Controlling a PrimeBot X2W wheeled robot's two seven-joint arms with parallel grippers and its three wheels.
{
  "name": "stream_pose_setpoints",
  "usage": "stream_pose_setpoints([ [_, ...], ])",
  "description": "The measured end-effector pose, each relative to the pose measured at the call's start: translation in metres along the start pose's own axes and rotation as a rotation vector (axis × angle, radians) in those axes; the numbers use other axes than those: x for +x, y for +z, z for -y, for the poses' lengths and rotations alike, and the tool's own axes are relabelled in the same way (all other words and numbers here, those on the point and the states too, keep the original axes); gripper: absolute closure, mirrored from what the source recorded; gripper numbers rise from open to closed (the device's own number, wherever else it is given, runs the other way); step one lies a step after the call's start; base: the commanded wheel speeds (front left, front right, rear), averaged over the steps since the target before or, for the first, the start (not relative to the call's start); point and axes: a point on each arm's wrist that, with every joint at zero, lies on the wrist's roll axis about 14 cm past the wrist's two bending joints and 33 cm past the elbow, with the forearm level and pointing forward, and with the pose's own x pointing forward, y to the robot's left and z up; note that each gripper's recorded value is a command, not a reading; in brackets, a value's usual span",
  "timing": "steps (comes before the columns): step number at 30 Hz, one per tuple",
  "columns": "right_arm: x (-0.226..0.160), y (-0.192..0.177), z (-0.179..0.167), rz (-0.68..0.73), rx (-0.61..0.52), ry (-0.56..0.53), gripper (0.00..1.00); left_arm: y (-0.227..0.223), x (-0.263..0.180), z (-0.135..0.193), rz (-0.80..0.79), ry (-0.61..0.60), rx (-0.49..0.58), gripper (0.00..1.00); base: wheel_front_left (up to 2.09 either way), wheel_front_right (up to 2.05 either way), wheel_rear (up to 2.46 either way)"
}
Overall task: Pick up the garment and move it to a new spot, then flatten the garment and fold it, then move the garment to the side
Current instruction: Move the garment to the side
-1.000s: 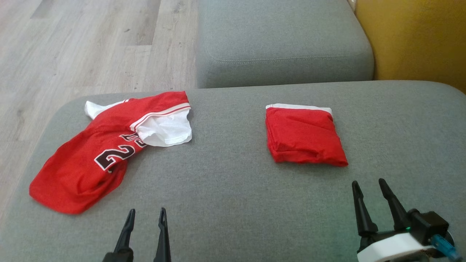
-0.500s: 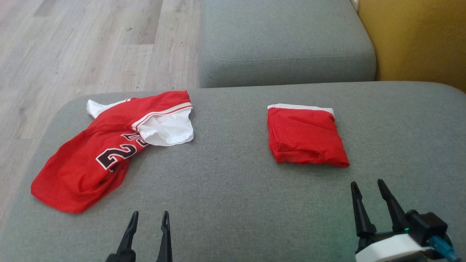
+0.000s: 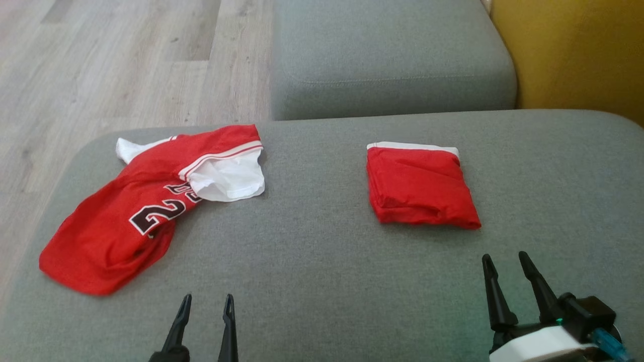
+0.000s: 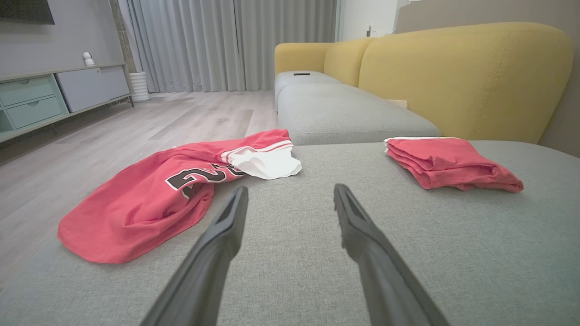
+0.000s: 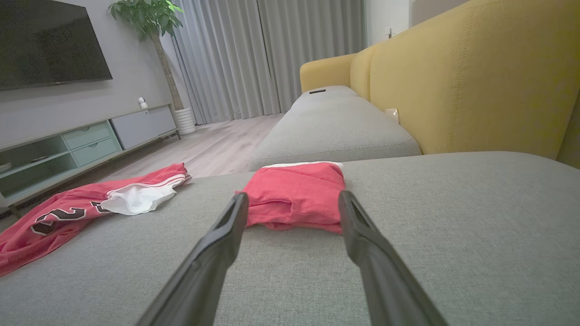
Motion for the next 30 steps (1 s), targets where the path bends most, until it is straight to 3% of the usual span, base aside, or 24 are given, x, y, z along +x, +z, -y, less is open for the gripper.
stream_pose_setpoints([
  [11,0.009,-0.011,0.008,-0.046,0.003,0.002,0.0,-0.012,0.006,0.005,-0.053,-0.004,-0.003,0.0,0.0,0.0,0.0],
  [18,0.068,0.006,0.03,-0.04,0.027,0.008,0.0,-0.005,0.037,0.019,-0.032,-0.039,-0.017,0.0,0.0,0.0,0.0],
  [24,0.118,0.003,0.065,-0.168,0.059,-0.023,0.0,0.003,0.07,0.032,0.003,-0.064,-0.028,0.0,0.0,0.0,0.0],
  [30,0.149,-0.033,0.097,-0.404,0.147,-0.074,0.0,-0.007,0.087,0.031,-0.023,-0.039,-0.04,0.0,0.0,0.0,0.0],
])
